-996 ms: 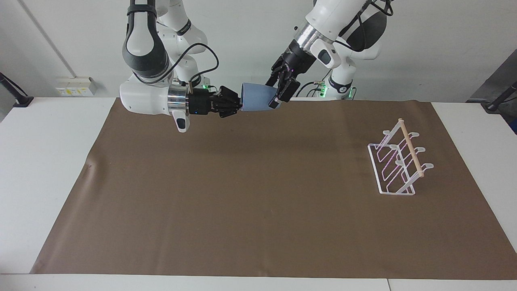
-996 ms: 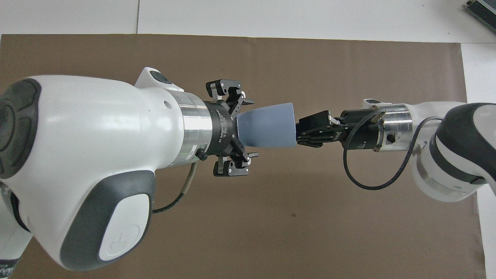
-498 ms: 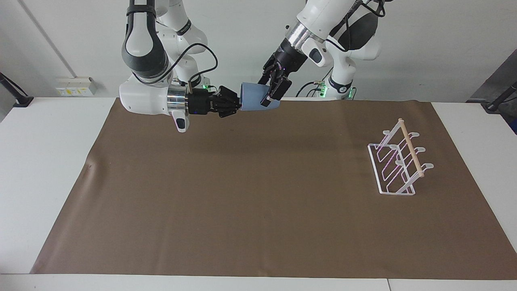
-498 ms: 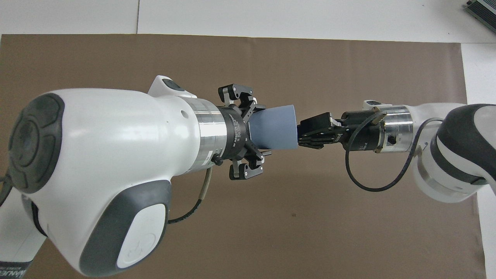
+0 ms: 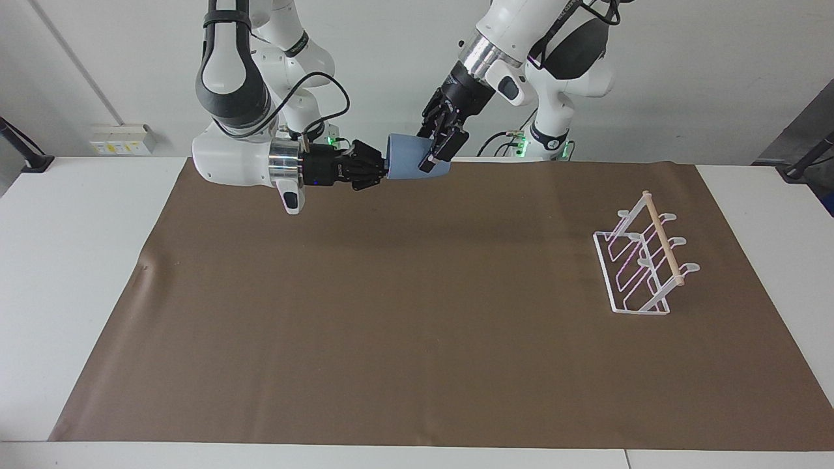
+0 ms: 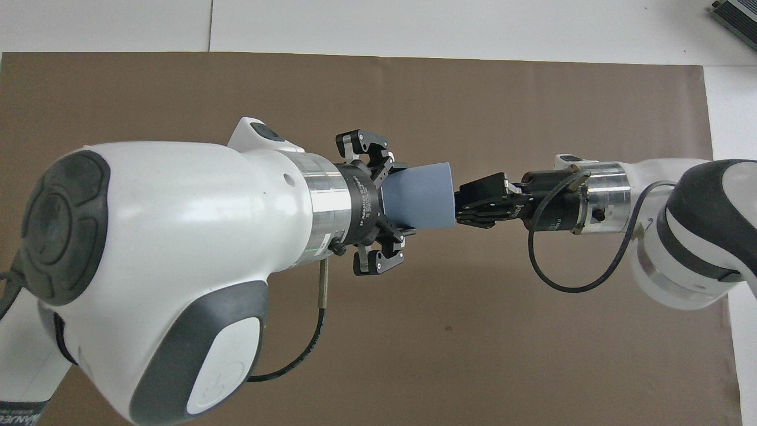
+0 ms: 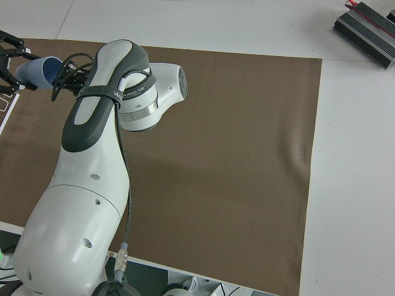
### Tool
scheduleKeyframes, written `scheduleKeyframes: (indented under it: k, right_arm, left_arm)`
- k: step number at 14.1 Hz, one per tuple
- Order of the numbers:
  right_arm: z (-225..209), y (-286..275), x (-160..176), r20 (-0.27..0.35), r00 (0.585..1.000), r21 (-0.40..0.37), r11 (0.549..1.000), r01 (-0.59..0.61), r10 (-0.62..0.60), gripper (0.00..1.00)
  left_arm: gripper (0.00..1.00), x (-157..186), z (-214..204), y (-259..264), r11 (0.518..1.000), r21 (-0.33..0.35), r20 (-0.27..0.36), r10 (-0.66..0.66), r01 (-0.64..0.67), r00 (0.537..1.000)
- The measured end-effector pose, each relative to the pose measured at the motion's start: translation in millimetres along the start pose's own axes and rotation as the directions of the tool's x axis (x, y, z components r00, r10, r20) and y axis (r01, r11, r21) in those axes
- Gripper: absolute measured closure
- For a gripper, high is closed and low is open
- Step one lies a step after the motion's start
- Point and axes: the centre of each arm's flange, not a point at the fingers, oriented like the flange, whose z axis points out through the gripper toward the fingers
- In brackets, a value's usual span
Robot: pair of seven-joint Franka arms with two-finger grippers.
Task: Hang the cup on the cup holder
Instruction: 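Close the left gripper around the cup base held by the right gripper, then open the right gripper and carry the cup toward the rack with the left gripper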
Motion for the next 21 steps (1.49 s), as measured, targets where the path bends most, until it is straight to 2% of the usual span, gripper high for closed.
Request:
scheduleKeyframes:
  k: [1, 7, 9, 11, 12, 14, 16, 19, 21]
  right_arm:
    - [0, -1, 0, -0.001, 1.0, 0.001, 1.0, 0.001, -0.001, 0.9]
    - [-18, -4, 2, -0.021, 1.0, 0.019, 1.0, -0.002, 0.002, 0.24]
    - [-32, 0, 4, -0.033, 0.999, -0.015, 1.0, 0.0, -0.001, 0.02]
    - [-51, 12, 5, -0.035, 0.999, -0.133, 0.991, 0.009, -0.014, 0.0]
    - [-63, 19, 7, -0.046, 0.999, -0.216, 0.976, 0.015, -0.025, 0.0]
    - [-90, 28, 12, -0.078, 0.995, -0.39, 0.92, 0.034, -0.069, 0.0]
    - [-109, 33, 17, -0.081, 0.988, -0.56, 0.826, 0.062, -0.129, 0.0]
    - [-120, 36, 23, -0.047, 0.976, -0.763, 0.638, 0.102, -0.212, 0.0]
    - [-124, 36, 26, -0.011, 0.966, -0.851, 0.509, 0.127, -0.258, 0.0]
  left_arm:
    - [0.23, 0, 1, 0, 1.0, -0.004, -0.008, 0.001, -0.001, 1.0]
    - [0.23, 6, 9, -1, 1.0, -0.004, -0.04, 0.001, -0.001, 0.999]
    - [0.23, 8, 11, -1, 1.0, -0.012, -0.06, 0.012, -0.013, 0.998]
    - [0.23, 13, 13, 0, 0.998, -0.039, -0.12, 0.047, -0.052, 0.992]
    - [0.23, 17, 16, 1, 0.995, -0.054, -0.161, 0.069, -0.079, 0.985]
    - [0.23, 27, 23, 2, 0.99, -0.07, -0.243, 0.104, -0.125, 0.964]
    - [0.23, 43, 27, 6, 0.982, -0.081, -0.333, 0.135, -0.171, 0.933]
    - [0.23, 78, 24, 18, 0.963, -0.059, -0.47, 0.206, -0.264, 0.858]
    - [0.23, 109, 15, 29, 0.952, -0.038, -0.559, 0.232, -0.304, 0.796]
